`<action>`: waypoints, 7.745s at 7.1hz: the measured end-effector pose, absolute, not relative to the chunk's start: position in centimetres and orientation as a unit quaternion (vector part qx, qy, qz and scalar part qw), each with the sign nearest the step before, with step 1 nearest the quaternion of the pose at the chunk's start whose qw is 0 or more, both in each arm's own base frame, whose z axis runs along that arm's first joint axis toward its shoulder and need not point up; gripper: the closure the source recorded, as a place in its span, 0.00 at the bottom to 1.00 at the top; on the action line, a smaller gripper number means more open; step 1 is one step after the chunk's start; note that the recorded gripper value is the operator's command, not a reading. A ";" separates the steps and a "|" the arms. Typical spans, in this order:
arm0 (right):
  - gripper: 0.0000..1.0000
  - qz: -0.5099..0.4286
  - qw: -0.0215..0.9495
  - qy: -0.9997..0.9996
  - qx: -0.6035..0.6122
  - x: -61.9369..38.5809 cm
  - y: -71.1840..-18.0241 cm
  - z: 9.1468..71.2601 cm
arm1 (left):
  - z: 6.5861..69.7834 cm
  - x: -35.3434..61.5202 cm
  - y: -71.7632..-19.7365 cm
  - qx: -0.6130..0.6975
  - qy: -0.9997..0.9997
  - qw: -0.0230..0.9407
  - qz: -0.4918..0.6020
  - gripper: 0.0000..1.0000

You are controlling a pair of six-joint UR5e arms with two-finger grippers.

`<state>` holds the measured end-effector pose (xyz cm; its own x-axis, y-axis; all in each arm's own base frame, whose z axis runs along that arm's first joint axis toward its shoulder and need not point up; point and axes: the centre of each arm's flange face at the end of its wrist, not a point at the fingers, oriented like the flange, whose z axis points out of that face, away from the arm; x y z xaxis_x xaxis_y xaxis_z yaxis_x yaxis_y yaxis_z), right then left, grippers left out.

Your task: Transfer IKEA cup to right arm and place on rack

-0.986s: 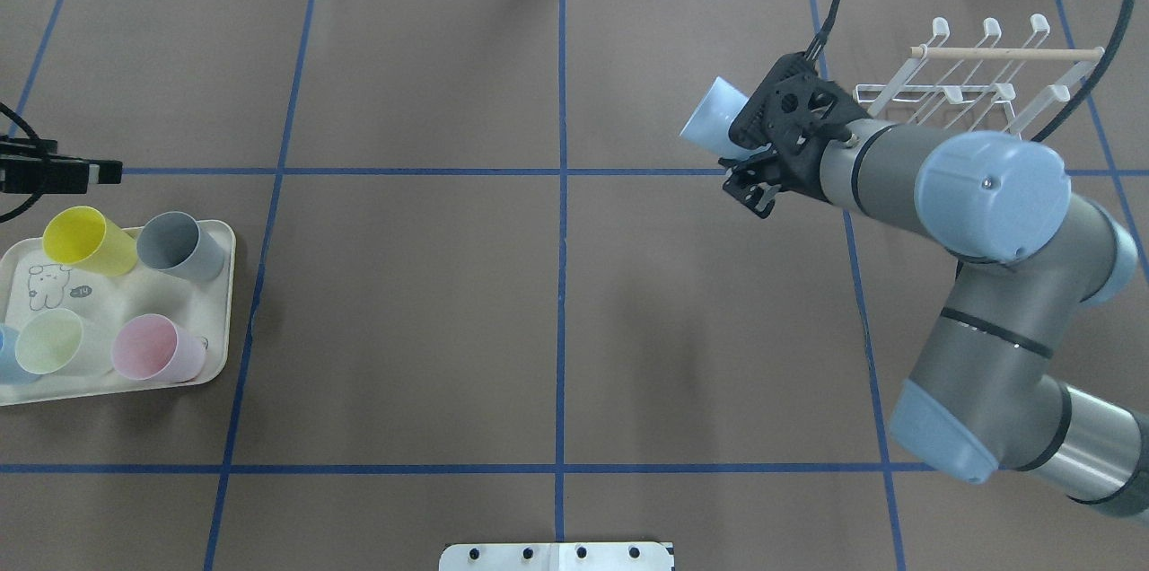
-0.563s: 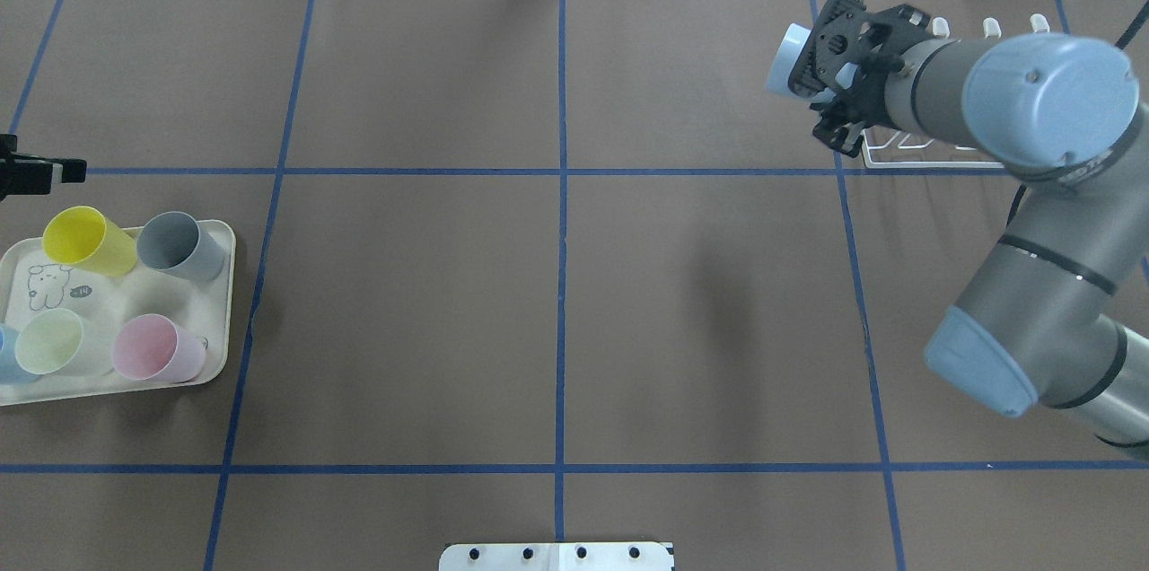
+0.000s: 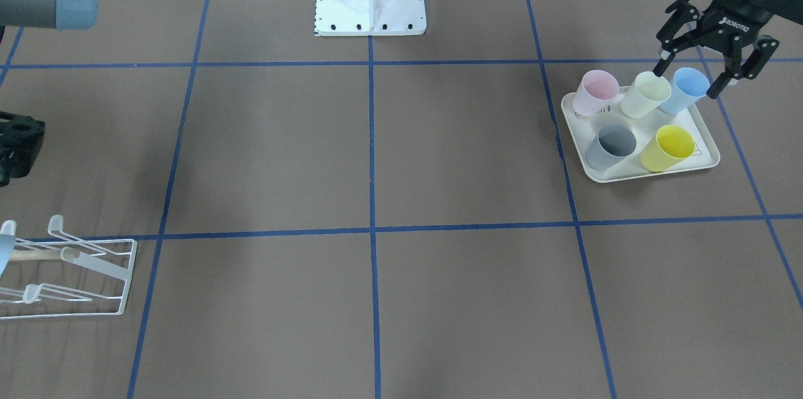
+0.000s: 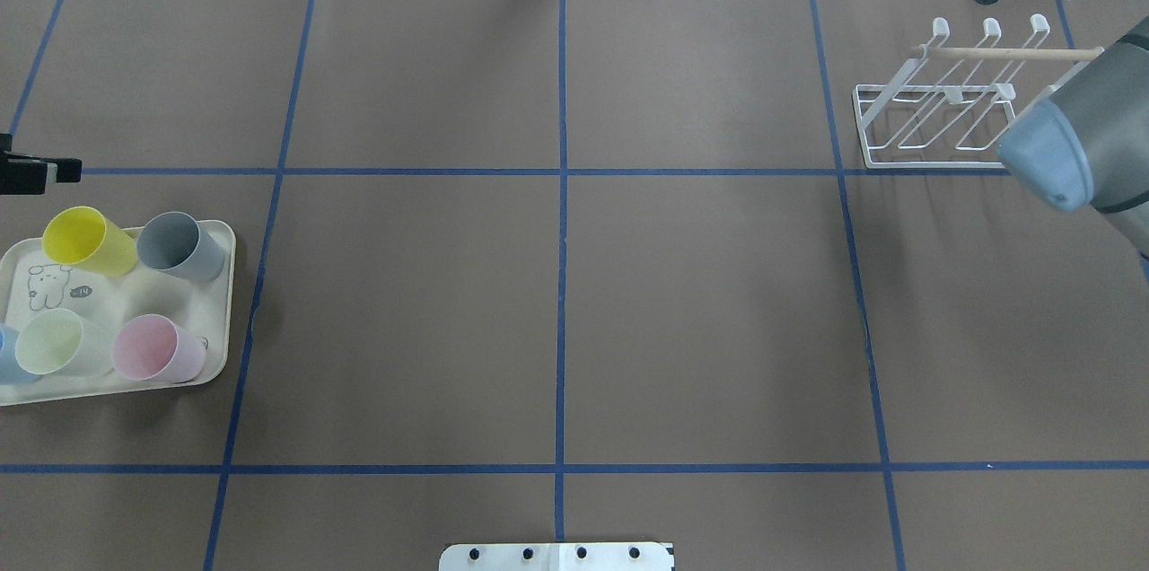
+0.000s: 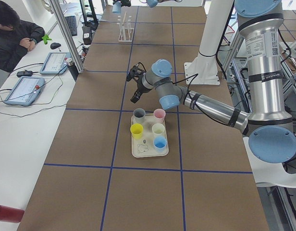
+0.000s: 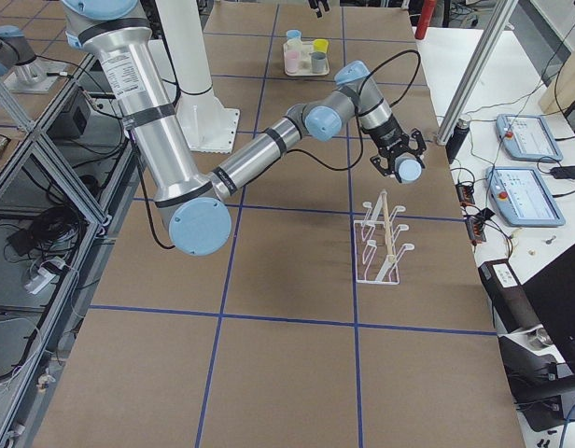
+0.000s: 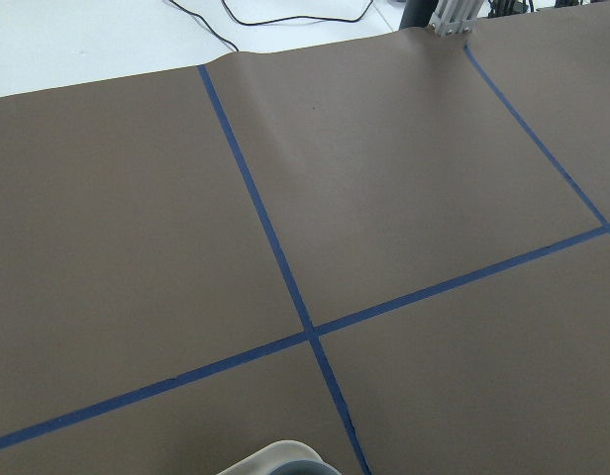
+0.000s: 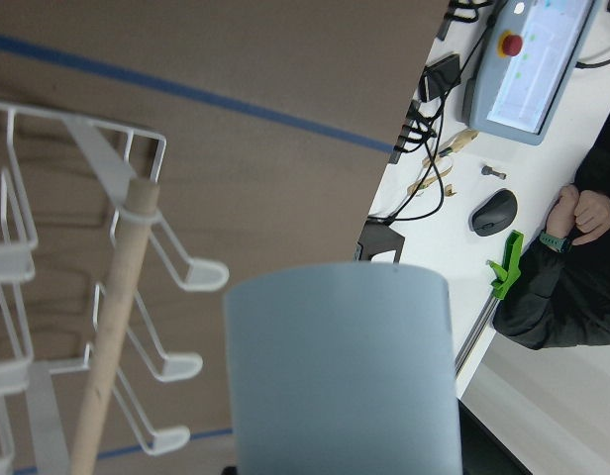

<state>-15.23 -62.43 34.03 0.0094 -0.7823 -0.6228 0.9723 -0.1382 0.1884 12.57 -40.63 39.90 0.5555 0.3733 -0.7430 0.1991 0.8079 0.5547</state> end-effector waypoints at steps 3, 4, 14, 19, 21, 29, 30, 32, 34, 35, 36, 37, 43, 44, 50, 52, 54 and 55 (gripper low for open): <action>1.00 -0.734 0.609 0.167 0.251 -14.3 -64.9 39.5 | 40.0 12.7 -40.7 0.304 0.469 0.827 0.054 0.00; 1.00 -0.737 0.610 0.167 0.240 -14.3 -65.0 40.9 | 40.1 12.8 -40.7 0.304 0.469 0.827 0.054 0.00; 0.91 -0.734 0.620 0.170 0.219 -19.6 -64.3 44.9 | 40.2 12.9 -40.7 0.303 0.469 0.827 0.054 0.00; 0.39 -0.735 0.621 0.181 0.202 -21.8 -64.0 46.4 | 40.2 12.9 -40.7 0.303 0.470 0.828 0.054 0.00; 0.01 -0.736 0.621 0.179 0.201 -22.2 -63.9 46.6 | 40.2 12.9 -40.7 0.303 0.469 0.828 0.054 0.00; 0.01 -0.648 0.683 0.099 0.322 -23.0 -61.8 37.7 | 40.0 12.8 -40.6 0.306 0.470 0.826 0.055 0.00; 0.01 -0.602 0.712 0.037 0.358 -23.7 -60.4 35.2 | 40.1 12.8 -40.6 0.306 0.469 0.827 0.055 0.00; 0.01 -0.494 0.766 -0.097 0.399 -27.8 -56.1 30.4 | 41.0 12.8 -40.5 0.301 0.462 0.833 0.054 0.00; 0.01 -0.376 0.799 -0.225 0.411 -32.9 -50.5 24.2 | 42.4 13.9 -39.7 0.291 0.449 0.842 0.059 0.00; 0.01 -0.333 0.802 -0.274 0.413 -34.3 -48.3 21.3 | 43.6 15.1 -39.6 0.290 0.435 0.851 0.059 0.00; 0.01 -0.309 0.800 -0.307 0.413 -35.6 -46.8 19.0 | 45.4 15.9 -39.8 0.286 0.421 0.859 0.058 0.00; 0.01 -0.293 0.797 -0.332 0.411 -36.6 -45.7 17.2 | 47.7 16.2 -40.1 0.284 0.409 0.865 0.056 0.00; 0.01 -0.287 0.786 -0.366 0.408 -38.3 -42.8 15.2 | 59.1 16.7 -41.1 0.286 0.380 0.877 0.067 0.36; 0.01 -0.288 0.786 -0.366 0.407 -38.4 -42.8 15.3 | 60.0 16.9 -41.4 0.287 0.381 0.876 0.067 0.56; 0.01 -0.298 0.783 -0.365 0.405 -39.6 -42.1 15.4 | 60.7 17.6 -42.2 0.291 0.387 0.872 0.075 1.00; 0.01 -0.297 0.784 -0.356 0.413 -41.0 -41.1 15.4 | 59.0 16.0 -42.5 0.308 0.395 0.860 0.097 1.00; 0.01 -0.291 0.771 -0.356 0.440 -43.3 -40.0 15.5 | 52.7 12.6 -42.6 0.323 0.448 0.829 0.085 1.00; 0.01 -0.288 0.754 -0.370 0.460 -44.9 -39.8 16.0 | 48.1 12.0 -42.1 0.316 0.494 0.808 0.053 1.00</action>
<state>-44.94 -39.81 16.04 0.5605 -0.7744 0.2936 0.0929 0.4111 0.9069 11.97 -42.05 48.09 0.5055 0.3986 -0.7652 0.2263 0.7946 0.5634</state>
